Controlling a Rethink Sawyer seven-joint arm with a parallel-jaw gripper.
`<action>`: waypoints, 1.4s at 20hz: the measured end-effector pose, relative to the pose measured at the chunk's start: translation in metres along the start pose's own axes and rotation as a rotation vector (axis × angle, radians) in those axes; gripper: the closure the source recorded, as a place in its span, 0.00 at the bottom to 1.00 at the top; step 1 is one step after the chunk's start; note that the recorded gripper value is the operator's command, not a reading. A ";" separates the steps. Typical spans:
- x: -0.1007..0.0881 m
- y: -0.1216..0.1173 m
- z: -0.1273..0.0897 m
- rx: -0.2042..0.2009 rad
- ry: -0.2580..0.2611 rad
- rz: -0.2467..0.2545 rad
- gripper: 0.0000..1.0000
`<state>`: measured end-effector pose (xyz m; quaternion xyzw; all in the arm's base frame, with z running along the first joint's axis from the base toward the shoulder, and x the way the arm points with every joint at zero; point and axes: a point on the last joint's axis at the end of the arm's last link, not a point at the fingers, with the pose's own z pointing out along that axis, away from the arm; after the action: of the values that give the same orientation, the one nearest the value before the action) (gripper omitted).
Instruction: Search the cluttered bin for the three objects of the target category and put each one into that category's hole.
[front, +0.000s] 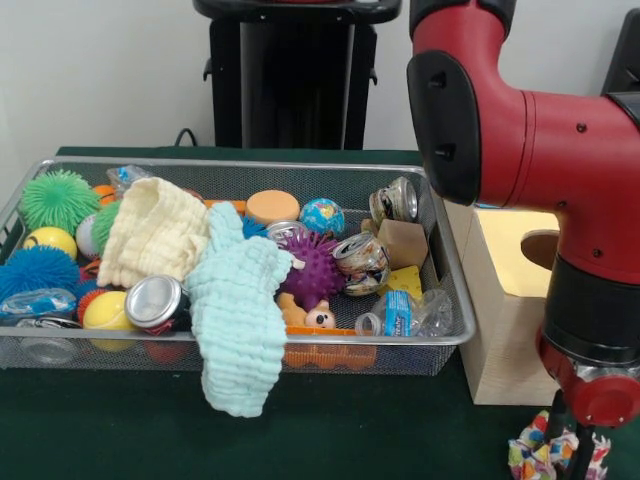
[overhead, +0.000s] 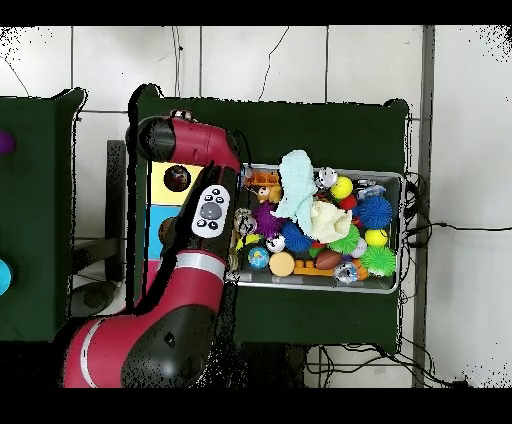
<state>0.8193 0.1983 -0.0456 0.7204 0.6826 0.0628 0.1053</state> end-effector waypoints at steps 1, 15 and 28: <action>0.000 0.000 0.001 0.000 0.001 0.000 0.00; 0.000 -0.002 0.009 0.008 0.013 0.019 1.00; 0.000 -0.002 0.009 0.008 0.013 0.020 1.00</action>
<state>0.8191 0.1979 -0.0550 0.7272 0.6763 0.0659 0.0974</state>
